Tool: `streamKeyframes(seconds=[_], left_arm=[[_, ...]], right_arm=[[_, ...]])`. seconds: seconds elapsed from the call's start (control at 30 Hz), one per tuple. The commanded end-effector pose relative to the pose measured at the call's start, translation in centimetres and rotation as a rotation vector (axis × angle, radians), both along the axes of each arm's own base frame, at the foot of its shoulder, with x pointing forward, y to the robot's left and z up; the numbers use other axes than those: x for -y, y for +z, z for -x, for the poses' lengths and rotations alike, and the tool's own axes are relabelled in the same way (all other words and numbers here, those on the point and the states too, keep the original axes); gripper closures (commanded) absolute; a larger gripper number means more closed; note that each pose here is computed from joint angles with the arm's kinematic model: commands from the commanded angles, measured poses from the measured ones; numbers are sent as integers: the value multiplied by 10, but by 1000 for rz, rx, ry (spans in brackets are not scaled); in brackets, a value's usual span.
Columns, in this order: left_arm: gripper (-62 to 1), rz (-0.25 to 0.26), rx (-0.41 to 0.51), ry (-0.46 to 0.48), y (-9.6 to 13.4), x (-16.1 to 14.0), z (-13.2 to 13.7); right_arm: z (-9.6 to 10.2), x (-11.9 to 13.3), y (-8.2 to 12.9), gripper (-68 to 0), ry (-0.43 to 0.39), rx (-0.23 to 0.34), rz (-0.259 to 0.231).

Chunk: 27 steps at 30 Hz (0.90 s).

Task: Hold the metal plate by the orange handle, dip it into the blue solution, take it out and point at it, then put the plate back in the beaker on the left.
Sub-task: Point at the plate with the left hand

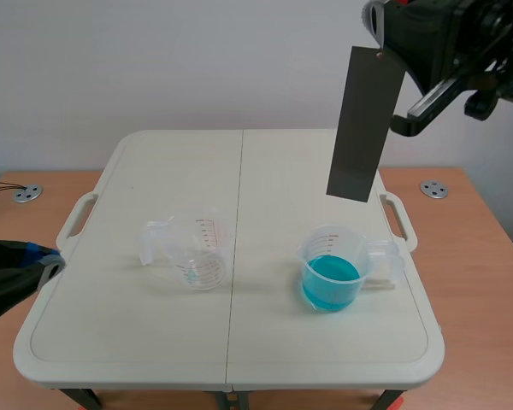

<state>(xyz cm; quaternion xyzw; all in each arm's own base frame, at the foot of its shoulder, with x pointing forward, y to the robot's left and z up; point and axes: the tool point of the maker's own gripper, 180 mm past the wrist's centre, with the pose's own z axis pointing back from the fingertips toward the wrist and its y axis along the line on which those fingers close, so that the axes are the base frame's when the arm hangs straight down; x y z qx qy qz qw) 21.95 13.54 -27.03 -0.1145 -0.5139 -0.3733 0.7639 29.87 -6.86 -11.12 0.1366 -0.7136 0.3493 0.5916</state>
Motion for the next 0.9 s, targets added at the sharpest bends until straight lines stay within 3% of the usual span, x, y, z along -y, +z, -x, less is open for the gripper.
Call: streamKeyframes(seconds=[0.0,0.23,0.4,0.67,0.87], left_arm=[[-27,40,22,-45,9,16,-2],[-27,82,31,-174,13,63,-9],[-27,93,42,-246,17,91,-15],[-27,92,54,-304,23,129,-27],[-27,89,52,-311,11,145,-39]], right_arm=[[4,-1,10,-13,14,34,-12],[4,3,7,-13,16,31,35],[3,4,6,-13,16,28,38],[3,4,5,-13,15,26,37],[0,6,-2,-13,9,3,32]])
